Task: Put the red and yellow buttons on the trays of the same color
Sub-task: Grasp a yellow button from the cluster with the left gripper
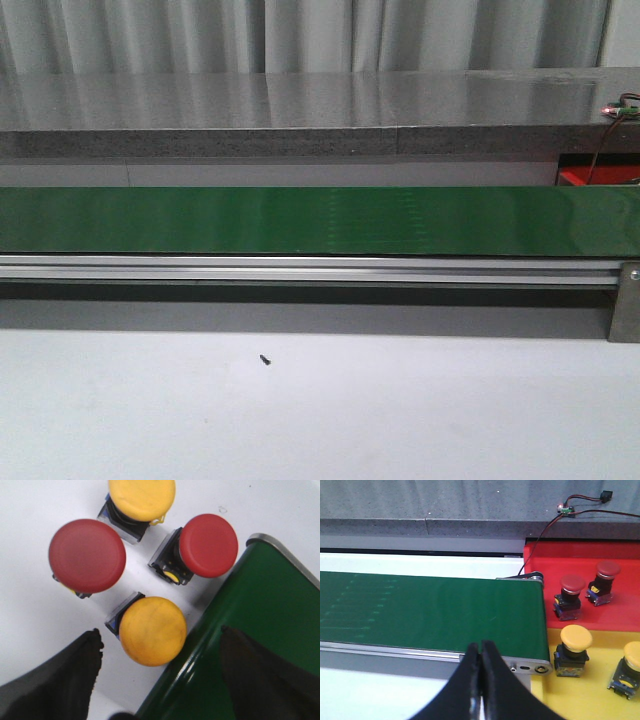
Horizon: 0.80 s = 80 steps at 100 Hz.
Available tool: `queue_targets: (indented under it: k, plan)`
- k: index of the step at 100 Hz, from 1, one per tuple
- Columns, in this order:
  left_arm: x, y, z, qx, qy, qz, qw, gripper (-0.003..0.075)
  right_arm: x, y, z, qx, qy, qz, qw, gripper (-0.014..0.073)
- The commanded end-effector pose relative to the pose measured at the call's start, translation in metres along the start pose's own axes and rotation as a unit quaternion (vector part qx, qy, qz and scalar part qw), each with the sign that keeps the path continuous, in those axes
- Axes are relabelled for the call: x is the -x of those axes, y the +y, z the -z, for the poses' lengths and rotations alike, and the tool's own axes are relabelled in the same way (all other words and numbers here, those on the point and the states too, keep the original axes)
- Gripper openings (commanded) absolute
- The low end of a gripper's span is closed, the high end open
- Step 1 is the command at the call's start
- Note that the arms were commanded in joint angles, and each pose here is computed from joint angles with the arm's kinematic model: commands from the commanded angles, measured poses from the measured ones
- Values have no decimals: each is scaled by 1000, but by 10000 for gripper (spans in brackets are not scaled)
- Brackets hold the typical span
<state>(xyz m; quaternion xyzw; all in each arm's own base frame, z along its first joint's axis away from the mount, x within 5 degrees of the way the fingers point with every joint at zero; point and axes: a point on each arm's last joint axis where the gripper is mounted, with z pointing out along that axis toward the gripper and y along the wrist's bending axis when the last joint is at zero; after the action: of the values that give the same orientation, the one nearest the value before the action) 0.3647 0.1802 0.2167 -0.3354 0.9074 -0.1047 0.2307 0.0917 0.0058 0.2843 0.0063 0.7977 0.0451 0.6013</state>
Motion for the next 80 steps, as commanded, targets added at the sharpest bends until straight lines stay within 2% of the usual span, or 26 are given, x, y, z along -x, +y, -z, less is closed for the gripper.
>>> queue_targets:
  k: [1,41,80]
  plan:
    - [12,-9,19,-13,-42,5,999,494,14,0,3,-6,-44,5,999,-123]
    - [13,-3,5,-6,-36,15,999,490,14,0,3,-6,-44,5,999,-123]
    - [12,-1,-1,-4,-31,18,999,383,14,0,3,-6,-44,5,999,-123]
